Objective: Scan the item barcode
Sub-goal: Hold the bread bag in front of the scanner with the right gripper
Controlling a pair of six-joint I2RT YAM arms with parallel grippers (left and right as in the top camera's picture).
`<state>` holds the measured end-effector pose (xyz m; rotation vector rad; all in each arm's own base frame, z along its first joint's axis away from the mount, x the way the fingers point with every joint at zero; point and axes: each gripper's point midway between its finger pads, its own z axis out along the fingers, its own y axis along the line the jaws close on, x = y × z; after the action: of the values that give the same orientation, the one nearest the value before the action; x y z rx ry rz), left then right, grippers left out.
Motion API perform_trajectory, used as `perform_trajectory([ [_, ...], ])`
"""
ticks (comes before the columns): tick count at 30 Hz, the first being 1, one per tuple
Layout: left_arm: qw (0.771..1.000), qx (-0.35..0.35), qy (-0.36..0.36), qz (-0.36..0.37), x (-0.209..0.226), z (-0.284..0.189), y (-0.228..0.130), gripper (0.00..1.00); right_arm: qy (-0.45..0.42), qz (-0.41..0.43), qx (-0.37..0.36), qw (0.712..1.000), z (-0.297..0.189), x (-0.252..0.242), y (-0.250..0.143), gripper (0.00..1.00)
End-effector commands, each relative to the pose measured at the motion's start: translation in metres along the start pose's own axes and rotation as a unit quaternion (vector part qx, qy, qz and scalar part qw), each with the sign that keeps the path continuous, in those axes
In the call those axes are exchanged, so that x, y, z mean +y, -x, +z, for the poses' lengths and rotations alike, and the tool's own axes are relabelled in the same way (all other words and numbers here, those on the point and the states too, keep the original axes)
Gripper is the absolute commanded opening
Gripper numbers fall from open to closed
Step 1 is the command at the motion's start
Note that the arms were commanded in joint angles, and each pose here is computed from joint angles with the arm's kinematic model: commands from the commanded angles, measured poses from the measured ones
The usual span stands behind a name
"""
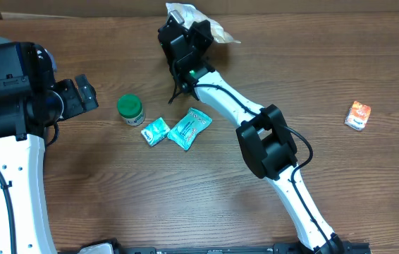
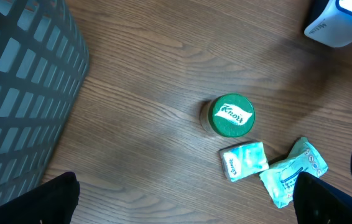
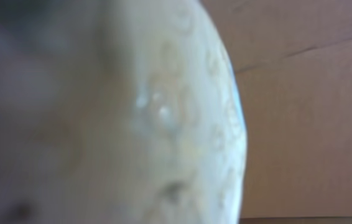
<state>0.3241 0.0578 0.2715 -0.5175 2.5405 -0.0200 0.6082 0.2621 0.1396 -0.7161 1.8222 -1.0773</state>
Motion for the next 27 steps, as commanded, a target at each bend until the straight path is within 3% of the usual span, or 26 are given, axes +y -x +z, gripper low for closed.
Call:
perform_trajectory([
  [1, 1.0, -0.014, 0.005, 0.009, 0.003, -0.008, 0.003, 1.0, -0.016, 0.058, -0.024, 0.998, -0.03, -0.06, 0.027, 0.04],
  [7, 1.0, -0.014, 0.005, 0.009, 0.003, -0.008, 0.003, 1.0, 0.05, 0.131, -0.048, 0.989, -0.068, -0.12, 0.034, 0.04],
  [13, 1.0, -0.014, 0.005, 0.009, 0.003, -0.008, 0.003, 1.0, 0.151, 0.235, -0.045, 0.959, -0.118, -0.182, 0.013, 0.04],
  [17, 1.0, -0.014, 0.005, 0.009, 0.003, -0.008, 0.003, 0.99, 0.295, 0.345, -0.005, 0.891, -0.158, -0.192, -0.015, 0.04],
  [20, 1.0, -0.014, 0.005, 0.009, 0.003, -0.008, 0.003, 1.0, 0.367, 0.414, 0.079, 0.829, -0.17, -0.198, -0.059, 0.04],
  [24, 1.0, -0.014, 0.005, 0.009, 0.003, -0.008, 0.003, 1.0, 0.425, 0.456, 0.2, 0.756, -0.159, -0.194, -0.125, 0.04],
  [27, 1.0, -0.014, 0.005, 0.009, 0.003, -0.008, 0.003, 1.0, 0.419, 0.486, 0.268, 0.719, -0.133, -0.194, -0.177, 0.04],
])
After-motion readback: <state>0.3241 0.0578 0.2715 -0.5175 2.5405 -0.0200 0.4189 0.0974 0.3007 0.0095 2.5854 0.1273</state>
